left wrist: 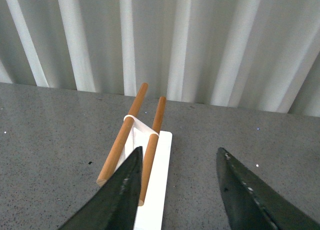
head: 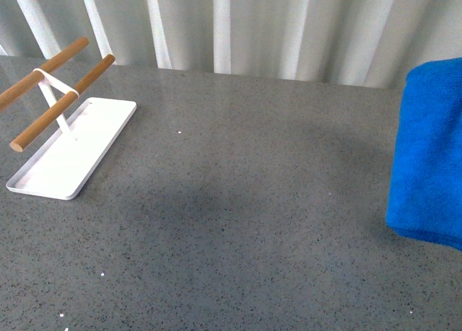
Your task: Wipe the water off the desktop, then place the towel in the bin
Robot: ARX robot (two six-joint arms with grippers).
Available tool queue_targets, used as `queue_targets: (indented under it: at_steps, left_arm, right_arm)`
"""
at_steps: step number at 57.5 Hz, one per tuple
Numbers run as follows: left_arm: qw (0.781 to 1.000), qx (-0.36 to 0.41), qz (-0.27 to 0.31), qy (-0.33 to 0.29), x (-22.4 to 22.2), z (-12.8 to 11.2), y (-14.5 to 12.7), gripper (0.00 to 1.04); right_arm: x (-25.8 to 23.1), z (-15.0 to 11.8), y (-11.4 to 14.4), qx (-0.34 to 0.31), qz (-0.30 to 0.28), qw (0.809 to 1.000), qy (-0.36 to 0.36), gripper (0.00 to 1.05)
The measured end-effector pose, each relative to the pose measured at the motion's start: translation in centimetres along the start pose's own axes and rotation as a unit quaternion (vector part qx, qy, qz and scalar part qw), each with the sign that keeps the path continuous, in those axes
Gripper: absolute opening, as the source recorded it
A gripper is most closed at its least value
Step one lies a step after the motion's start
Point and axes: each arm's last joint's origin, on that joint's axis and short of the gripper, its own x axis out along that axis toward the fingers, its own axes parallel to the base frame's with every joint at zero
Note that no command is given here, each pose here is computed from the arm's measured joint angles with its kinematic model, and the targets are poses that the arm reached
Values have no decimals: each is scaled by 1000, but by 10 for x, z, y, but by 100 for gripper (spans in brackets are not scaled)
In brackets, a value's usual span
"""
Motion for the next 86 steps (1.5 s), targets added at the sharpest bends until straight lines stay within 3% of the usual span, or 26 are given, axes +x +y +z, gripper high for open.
queue_targets:
  at_steps: [10,34,62,86]
  left_arm:
    - [1000,1,0,13,-19,5,0,3]
    - [1000,3,0,1,-47,15,0,4]
    - [1000,3,0,-16,-70,24,0,4]
    - [1000,3,0,-18,-82,25,0,4]
  right_arm:
    - [1,-4,3,-6,-4,1000,24,4]
    - [3,-5,9,-20,-7,999,40,4]
    - [-2,8,34,-54,1,998,36,4]
    - [-3,8,35,-54,2,998,42,4]
